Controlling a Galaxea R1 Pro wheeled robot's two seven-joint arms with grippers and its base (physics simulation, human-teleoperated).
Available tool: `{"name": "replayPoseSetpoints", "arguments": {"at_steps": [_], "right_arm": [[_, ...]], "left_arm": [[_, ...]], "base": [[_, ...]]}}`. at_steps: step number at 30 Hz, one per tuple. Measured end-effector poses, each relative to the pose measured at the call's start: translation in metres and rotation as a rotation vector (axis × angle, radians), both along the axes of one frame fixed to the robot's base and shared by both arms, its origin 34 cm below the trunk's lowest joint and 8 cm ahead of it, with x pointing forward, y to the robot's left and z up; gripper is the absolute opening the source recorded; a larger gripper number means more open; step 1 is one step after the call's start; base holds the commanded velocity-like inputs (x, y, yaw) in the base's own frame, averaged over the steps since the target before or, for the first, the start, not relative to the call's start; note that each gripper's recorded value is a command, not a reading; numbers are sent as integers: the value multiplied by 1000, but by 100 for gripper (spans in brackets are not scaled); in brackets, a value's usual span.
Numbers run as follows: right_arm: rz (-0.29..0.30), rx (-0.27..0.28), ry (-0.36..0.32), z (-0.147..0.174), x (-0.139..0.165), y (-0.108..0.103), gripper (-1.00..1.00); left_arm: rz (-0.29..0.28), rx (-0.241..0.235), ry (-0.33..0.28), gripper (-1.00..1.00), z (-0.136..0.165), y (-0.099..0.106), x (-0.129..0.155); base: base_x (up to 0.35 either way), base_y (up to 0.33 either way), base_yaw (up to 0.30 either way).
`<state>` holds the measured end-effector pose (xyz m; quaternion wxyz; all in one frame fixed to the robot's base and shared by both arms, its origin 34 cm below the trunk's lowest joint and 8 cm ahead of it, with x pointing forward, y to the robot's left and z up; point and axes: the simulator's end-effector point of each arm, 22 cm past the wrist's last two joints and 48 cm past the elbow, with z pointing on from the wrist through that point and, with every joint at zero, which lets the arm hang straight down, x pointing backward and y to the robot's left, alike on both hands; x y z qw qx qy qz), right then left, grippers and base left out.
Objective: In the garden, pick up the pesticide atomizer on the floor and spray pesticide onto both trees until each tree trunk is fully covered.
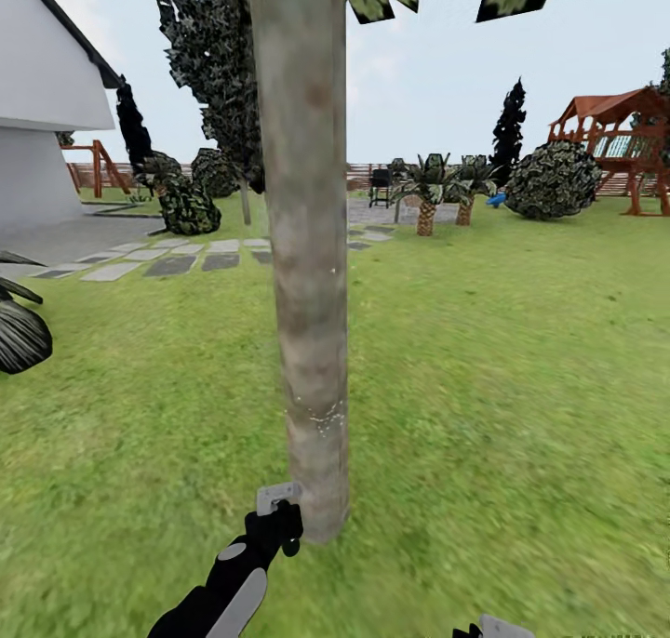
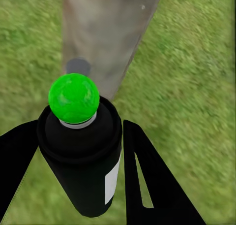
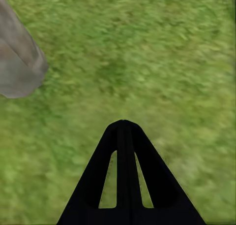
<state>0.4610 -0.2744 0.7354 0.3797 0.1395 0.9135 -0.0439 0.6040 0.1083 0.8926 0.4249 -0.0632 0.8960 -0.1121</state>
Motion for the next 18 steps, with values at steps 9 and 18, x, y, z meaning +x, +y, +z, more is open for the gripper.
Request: {"name": "replayPoseSetpoints", "arguments": {"at_steps": [9, 18], "right_arm": [[0, 0, 0, 0, 0, 0, -100], [0, 0, 0, 0, 0, 0, -100]], "left_arm": [[0, 0, 0, -100, 0, 0, 0], [0, 0, 0, -100, 0, 0, 0]], "base": [[58, 338, -246], [2, 338, -246]]}}
